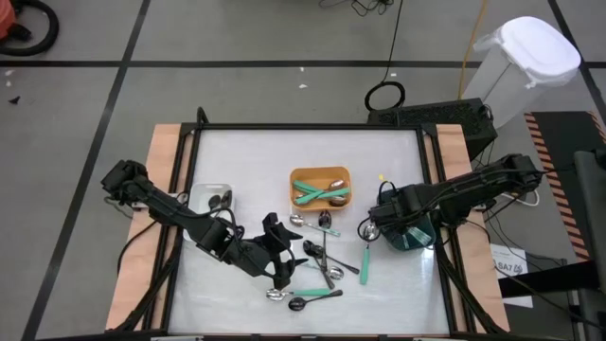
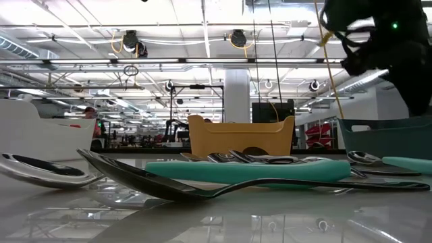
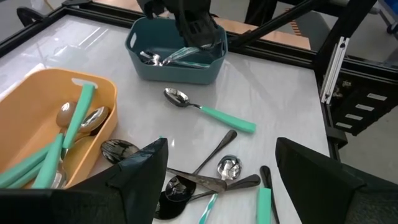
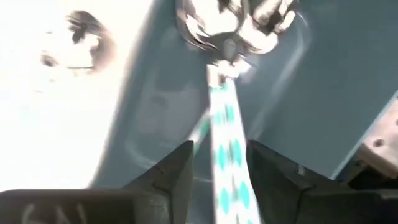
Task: Sort silverware by color (type)
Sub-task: Put the green spoon into the orange bin
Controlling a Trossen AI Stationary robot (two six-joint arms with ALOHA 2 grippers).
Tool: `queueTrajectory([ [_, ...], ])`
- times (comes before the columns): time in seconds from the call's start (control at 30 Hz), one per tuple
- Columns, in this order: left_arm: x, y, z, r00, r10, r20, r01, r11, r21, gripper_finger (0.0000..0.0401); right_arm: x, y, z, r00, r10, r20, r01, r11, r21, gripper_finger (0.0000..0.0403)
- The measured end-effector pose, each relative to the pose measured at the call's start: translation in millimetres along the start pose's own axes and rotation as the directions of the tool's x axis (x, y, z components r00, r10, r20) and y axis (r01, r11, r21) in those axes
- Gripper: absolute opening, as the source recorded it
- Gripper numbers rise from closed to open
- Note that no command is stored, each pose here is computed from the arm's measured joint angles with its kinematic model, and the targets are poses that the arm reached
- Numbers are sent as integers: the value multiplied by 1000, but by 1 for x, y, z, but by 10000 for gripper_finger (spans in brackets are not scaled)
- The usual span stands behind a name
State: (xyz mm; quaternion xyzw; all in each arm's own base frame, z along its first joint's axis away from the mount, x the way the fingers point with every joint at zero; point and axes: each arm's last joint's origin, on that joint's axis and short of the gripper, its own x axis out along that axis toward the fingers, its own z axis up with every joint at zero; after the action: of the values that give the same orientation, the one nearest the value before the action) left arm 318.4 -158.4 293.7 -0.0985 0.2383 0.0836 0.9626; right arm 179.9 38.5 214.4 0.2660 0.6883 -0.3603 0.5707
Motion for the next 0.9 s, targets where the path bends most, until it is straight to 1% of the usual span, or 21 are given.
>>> queueTrajectory([
  [0.17, 0, 0, -1, 1000, 3, -5, -3, 1000, -12, 296, -27, 11, 0, 993, 102, 67, -108, 989, 104, 152],
  [0.27, 0, 1, -2, 1000, 12, -22, -13, 999, -31, 296, -45, 19, -1, 973, 177, 150, -207, 955, 211, 153],
  [0.33, 0, 3, -5, 999, 25, -46, -28, 998, -51, 296, -53, 27, -1, 946, 237, 223, -298, 905, 303, 153],
  [0.4, 0, 4, -8, 997, 40, -70, -46, 996, -78, 296, -59, 35, -1, 910, 300, 286, -394, 839, 375, 153],
  [0.47, -1, 6, -10, 994, 55, -96, -65, 993, -103, 296, -62, 43, -4, 872, 365, 327, -476, 787, 393, 153],
  [0.53, -2, 7, -13, 991, 60, -121, -75, 990, -118, 296, -63, 54, -6, 839, 418, 348, -535, 749, 390, 153],
  [0.6, -3, 6, -15, 989, 45, -143, -63, 991, -118, 296, -59, 64, -10, 837, 427, 342, -541, 738, 404, 153],
  [0.67, -5, 4, -16, 987, 16, -161, -35, 993, -116, 296, -51, 73, -15, 855, 403, 327, -515, 739, 435, 153],
  [0.8, -8, -2, -19, 981, -35, -192, 14, 994, -111, 296, -34, 91, -22, 896, 358, 262, -442, 760, 476, 153],
  [0.9, -11, -6, -23, 976, -58, -211, 38, 994, -98, 296, -25, 102, -25, 908, 355, 224, -419, 758, 500, 153],
])
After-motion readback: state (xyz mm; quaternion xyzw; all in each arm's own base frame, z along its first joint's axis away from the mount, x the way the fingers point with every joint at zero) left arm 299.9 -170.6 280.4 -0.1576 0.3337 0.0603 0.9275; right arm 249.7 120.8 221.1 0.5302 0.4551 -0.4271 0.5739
